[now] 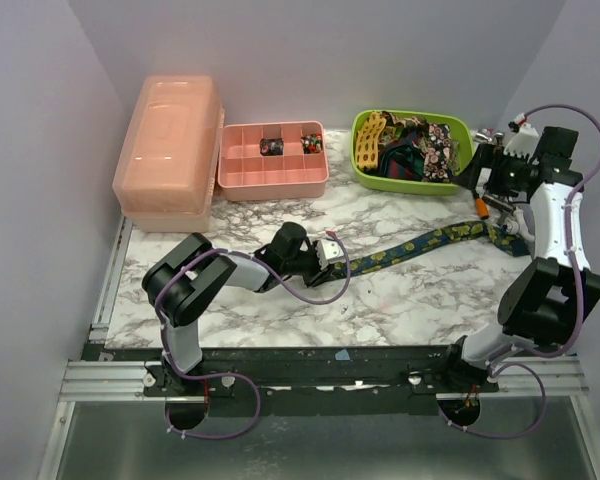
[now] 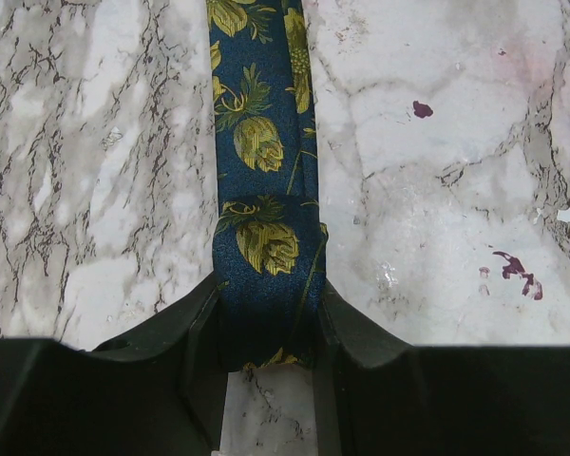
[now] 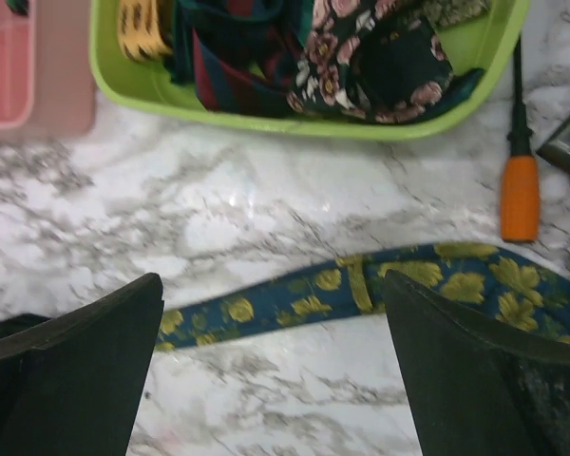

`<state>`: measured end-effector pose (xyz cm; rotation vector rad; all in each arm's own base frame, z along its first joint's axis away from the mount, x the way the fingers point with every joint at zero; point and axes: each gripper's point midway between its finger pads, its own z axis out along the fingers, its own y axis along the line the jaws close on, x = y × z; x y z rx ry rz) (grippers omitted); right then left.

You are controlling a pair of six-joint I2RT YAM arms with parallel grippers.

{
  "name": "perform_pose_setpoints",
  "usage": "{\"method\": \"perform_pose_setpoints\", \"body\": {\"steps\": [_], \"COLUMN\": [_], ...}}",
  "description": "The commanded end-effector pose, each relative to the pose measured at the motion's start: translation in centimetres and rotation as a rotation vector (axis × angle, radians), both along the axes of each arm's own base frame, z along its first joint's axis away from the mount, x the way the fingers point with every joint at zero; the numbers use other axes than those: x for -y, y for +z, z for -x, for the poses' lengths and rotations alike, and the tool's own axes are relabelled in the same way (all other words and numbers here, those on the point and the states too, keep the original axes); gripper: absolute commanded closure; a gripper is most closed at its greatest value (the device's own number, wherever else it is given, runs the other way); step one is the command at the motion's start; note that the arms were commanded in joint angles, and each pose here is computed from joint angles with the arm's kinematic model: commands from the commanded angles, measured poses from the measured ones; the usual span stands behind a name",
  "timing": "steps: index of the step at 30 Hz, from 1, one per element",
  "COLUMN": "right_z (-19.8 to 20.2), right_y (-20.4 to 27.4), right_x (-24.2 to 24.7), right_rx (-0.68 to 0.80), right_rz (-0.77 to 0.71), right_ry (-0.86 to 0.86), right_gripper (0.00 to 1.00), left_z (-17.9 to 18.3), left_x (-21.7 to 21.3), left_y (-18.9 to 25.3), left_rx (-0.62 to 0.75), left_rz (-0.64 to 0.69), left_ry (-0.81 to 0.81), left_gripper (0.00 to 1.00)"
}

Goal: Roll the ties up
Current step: Roll the tie at the center of the board.

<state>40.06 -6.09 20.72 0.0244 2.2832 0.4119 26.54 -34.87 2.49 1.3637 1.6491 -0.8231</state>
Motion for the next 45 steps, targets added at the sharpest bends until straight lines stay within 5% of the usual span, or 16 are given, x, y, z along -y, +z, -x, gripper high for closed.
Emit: {"method": "perform_pose_setpoints", "body": {"steps": [1,4,8,16,27,34,41,45], "right_z": [-2.3,-0.7,3.5,9.6,11.4,11.5,11.1,10.7], "right_y": [-3.1,-3.0,-3.1,-9.3,-12.9,-16.8,-20.8,-20.3], "right_x": [-2.6,-7.5,-14.4,-24.7,-29.6,-30.6,-29.9,-29.6], "right_rx": [-0.11,-0.177,-0.132,-0.285,-0.394,-0.488,-0.564,-0.553], "right_rz": [-0.318,-0.494,-0.542,-0.579,-0.554,-0.483,-0.389,-0.356], "right_ry": [0.006,0.121,0.246,0.387,0.554,0.622,0.573,0.585], "right_gripper": [0.0,0.0,0.0,0.33,0.75,0.75,0.83,0.82], "left_z": [1.6,1.7,1.8,1.8,1.7,1.7,1.3,1.1], "left_x": [-1.3,-1.4,-1.3,-1.3,-1.2,-1.3,-1.4,-1.5], "left_y": [-2.3,-2.5,-2.7,-2.7,-3.0,-3.3,-2.9,-3.1], "left_rx": [-0.06,-0.056,-0.059,-0.087,-0.103,-0.115,-0.117,-0.138], "left_rz": [-0.084,-0.088,-0.083,-0.074,-0.079,-0.086,-0.066,-0.059], "left_ry": [-0.022,-0.024,-0.026,-0.002,0.003,0.008,0.031,0.033], "left_gripper": [0.81,0.81,0.81,0.79,0.78,0.75,0.62,0.71]}}
